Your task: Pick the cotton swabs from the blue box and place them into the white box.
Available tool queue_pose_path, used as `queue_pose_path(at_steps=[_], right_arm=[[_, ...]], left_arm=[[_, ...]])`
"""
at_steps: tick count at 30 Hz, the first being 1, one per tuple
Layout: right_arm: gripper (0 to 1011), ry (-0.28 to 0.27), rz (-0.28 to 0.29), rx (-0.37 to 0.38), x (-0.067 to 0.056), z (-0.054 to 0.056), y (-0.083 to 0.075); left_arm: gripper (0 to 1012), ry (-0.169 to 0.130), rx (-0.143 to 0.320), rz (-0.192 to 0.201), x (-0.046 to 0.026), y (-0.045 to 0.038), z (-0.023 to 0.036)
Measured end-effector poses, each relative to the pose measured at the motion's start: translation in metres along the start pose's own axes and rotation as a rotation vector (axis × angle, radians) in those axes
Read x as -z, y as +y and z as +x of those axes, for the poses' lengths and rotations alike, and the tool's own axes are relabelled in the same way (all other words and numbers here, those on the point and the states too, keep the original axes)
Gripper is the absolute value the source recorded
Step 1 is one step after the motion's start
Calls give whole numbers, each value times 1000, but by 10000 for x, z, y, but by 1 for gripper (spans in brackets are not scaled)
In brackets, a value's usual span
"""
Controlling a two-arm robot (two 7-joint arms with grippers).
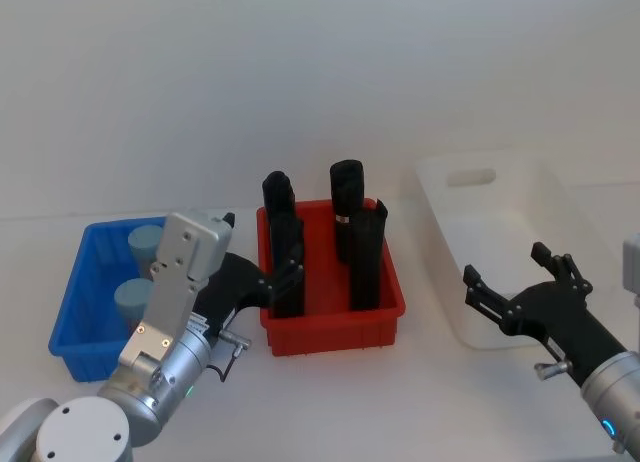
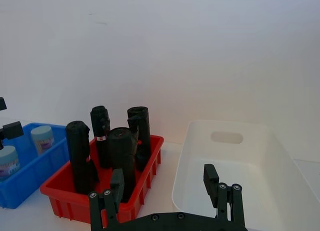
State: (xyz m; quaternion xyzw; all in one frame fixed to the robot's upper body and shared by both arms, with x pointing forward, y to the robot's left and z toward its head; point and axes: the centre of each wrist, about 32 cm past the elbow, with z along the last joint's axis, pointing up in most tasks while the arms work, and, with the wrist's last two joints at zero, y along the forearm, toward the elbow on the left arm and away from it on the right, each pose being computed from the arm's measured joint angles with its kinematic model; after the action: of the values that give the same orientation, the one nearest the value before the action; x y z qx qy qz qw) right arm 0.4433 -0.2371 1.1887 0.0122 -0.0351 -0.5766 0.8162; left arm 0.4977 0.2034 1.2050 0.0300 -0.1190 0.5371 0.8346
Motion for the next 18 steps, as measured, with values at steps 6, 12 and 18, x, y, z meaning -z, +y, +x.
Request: queue_pose_path(at_steps=[6, 12, 18], right_arm=[[1002, 0, 0, 0, 0, 0, 0], [1002, 0, 0, 0, 0, 0, 0], [1002, 0, 0, 0, 0, 0, 0]], left_arm=[[1004, 23, -29, 31, 27, -59, 133], [1004, 43, -55, 65, 48, -102, 242], [1004, 64, -100, 113, 72, -149, 393]])
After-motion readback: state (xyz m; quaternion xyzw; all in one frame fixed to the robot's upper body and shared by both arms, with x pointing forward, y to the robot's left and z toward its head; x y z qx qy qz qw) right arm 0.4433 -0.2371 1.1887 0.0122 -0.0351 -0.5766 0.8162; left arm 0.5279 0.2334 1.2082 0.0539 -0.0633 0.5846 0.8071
